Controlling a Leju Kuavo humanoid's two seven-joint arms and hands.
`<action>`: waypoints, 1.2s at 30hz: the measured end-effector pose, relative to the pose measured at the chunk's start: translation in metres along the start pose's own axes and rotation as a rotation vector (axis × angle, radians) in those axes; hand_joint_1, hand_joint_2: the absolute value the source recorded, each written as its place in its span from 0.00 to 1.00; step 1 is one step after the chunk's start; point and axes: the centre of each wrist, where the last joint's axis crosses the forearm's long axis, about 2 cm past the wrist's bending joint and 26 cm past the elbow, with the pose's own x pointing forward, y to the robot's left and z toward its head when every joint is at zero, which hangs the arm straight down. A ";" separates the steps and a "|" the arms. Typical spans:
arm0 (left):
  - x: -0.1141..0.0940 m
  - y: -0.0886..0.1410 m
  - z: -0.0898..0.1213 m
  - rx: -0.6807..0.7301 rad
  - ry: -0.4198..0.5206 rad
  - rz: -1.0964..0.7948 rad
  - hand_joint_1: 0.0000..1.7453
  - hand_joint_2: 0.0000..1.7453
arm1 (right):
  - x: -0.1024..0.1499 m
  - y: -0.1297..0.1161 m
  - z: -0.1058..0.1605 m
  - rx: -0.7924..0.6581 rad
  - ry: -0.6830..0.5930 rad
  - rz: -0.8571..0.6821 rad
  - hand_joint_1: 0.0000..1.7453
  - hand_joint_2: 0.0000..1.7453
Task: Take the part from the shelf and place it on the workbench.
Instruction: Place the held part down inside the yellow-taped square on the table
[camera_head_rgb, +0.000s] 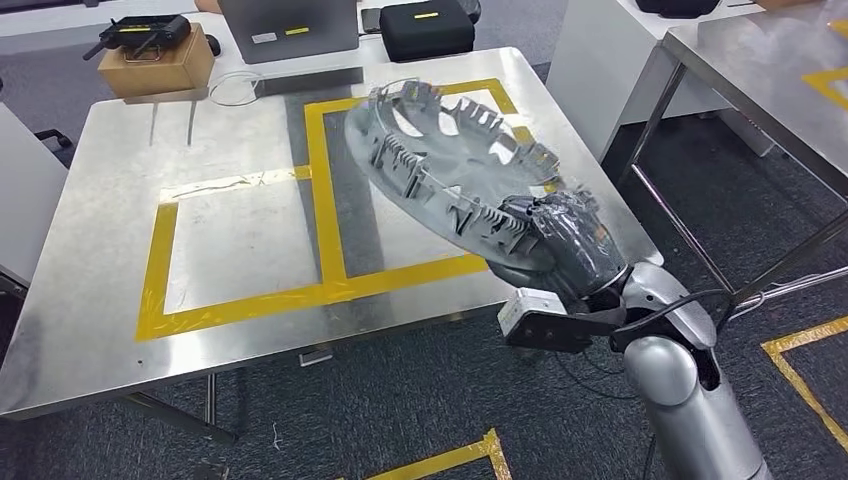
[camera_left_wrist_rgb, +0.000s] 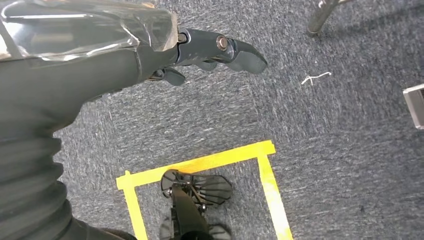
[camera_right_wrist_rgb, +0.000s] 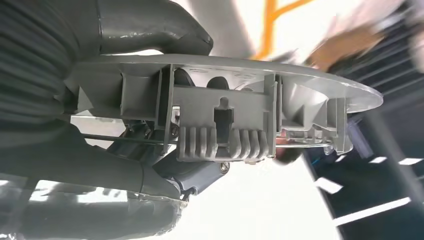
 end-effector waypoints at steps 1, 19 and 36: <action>0.001 -0.001 0.000 -0.004 0.001 -0.004 0.00 1.00 | -0.002 -0.001 -0.001 -0.003 0.018 0.035 1.00 1.00; 0.024 -0.001 -0.015 -0.081 -0.013 -0.031 0.00 1.00 | -0.111 0.025 0.011 0.286 0.396 0.173 1.00 1.00; 0.026 -0.002 -0.018 -0.094 0.000 -0.027 0.00 1.00 | -0.152 0.037 -0.042 0.515 0.421 0.216 1.00 1.00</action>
